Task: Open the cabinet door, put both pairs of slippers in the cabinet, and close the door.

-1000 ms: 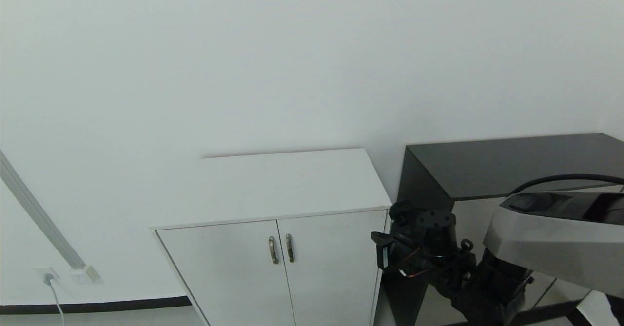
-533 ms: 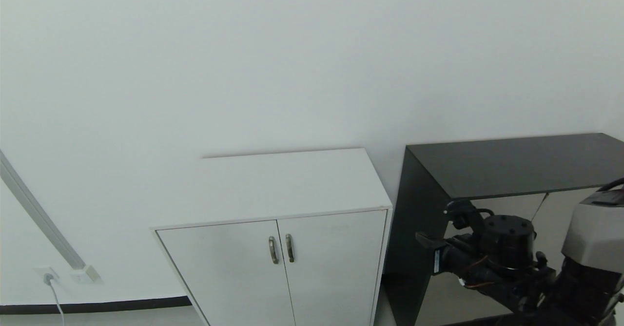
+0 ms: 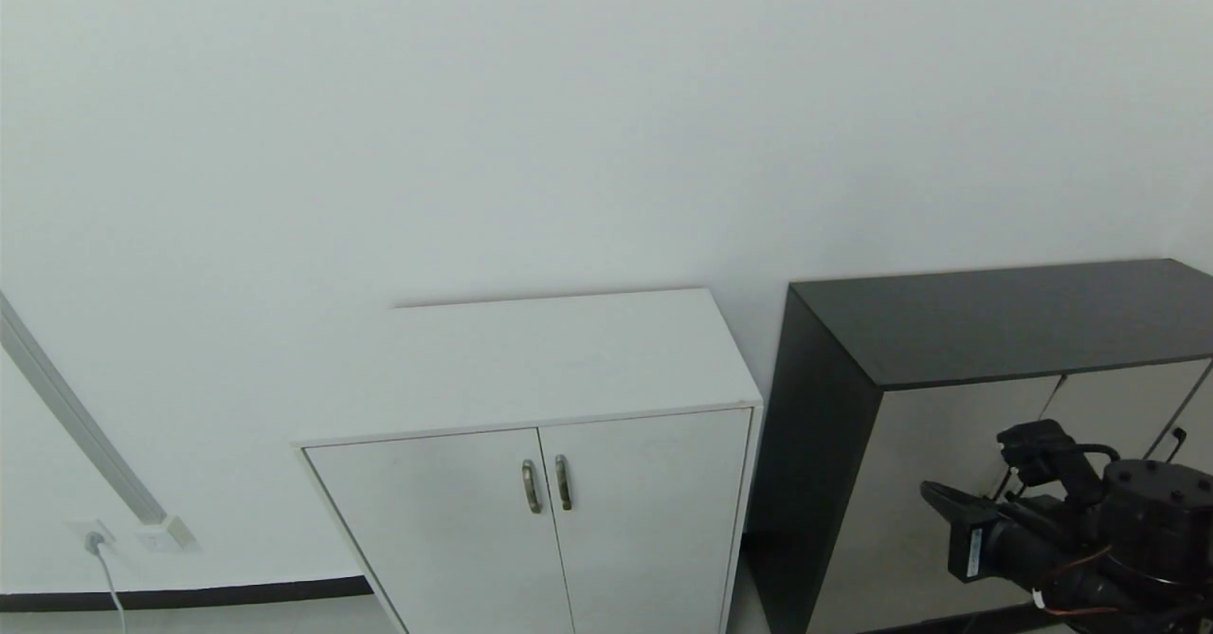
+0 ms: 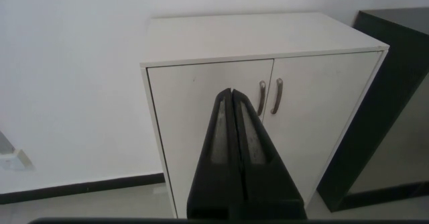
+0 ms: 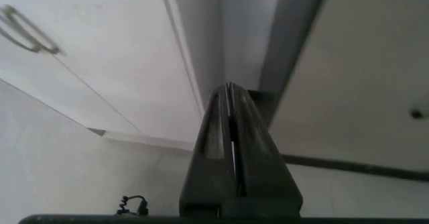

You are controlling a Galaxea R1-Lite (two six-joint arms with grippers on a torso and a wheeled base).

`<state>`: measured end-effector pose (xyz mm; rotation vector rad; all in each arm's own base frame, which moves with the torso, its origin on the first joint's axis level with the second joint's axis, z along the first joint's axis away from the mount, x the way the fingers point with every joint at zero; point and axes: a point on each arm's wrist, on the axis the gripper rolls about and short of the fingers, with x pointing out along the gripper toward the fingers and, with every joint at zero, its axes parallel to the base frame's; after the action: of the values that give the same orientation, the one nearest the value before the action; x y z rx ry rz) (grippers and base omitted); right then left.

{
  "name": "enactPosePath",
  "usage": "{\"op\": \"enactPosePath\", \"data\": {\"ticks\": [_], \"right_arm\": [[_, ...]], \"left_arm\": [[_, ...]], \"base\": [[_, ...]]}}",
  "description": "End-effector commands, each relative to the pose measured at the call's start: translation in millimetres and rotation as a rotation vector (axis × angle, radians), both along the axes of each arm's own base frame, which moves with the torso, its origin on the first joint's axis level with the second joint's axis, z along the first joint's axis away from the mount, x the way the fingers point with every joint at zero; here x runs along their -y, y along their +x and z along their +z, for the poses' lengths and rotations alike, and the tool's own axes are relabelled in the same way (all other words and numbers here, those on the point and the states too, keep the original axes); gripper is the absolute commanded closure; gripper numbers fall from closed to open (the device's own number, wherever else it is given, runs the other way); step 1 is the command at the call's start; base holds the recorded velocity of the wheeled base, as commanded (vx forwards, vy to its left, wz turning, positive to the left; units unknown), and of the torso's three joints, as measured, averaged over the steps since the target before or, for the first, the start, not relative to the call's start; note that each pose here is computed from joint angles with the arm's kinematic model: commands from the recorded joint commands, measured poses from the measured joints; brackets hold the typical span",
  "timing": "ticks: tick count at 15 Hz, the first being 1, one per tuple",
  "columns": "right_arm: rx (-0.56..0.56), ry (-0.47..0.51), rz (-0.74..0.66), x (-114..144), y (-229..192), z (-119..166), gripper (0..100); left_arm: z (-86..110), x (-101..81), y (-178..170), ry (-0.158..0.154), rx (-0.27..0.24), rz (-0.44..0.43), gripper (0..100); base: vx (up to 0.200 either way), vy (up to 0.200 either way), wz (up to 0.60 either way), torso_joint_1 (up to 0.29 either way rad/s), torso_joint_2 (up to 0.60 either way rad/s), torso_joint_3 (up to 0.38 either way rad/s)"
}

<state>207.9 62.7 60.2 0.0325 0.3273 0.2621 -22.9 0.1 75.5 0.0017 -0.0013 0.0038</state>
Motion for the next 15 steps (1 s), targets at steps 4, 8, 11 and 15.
{"op": "enactPosePath", "data": {"ticks": [4, 8, 11, 15], "right_arm": [[0.032, -0.014, -0.155, 25.9, -23.2, 25.5, 100], [-0.007, -0.028, -0.157, 33.0, -55.6, 40.5, 100], [-0.021, -0.030, -0.151, 38.8, -84.6, 48.3, 100], [-0.027, -0.057, -0.123, 48.8, -134.9, 48.8, 100]], "left_arm": [[0.0, 0.0, 0.1, 0.000, -0.001, 0.001, 100], [0.0, 0.0, 0.1, 0.000, -0.001, 0.001, 100], [0.0, 0.0, 0.1, 0.000, -0.001, 0.001, 100], [0.0, 0.0, 0.1, 0.000, -0.001, 0.001, 100]], "base": [[0.000, 0.000, 0.00, 0.000, 0.00, 0.000], [0.000, 0.000, 0.00, 0.000, 0.00, 0.000], [0.000, 0.000, 0.00, 0.000, 0.00, 0.000], [0.000, 0.000, 0.00, 0.000, 0.00, 0.000]]}}
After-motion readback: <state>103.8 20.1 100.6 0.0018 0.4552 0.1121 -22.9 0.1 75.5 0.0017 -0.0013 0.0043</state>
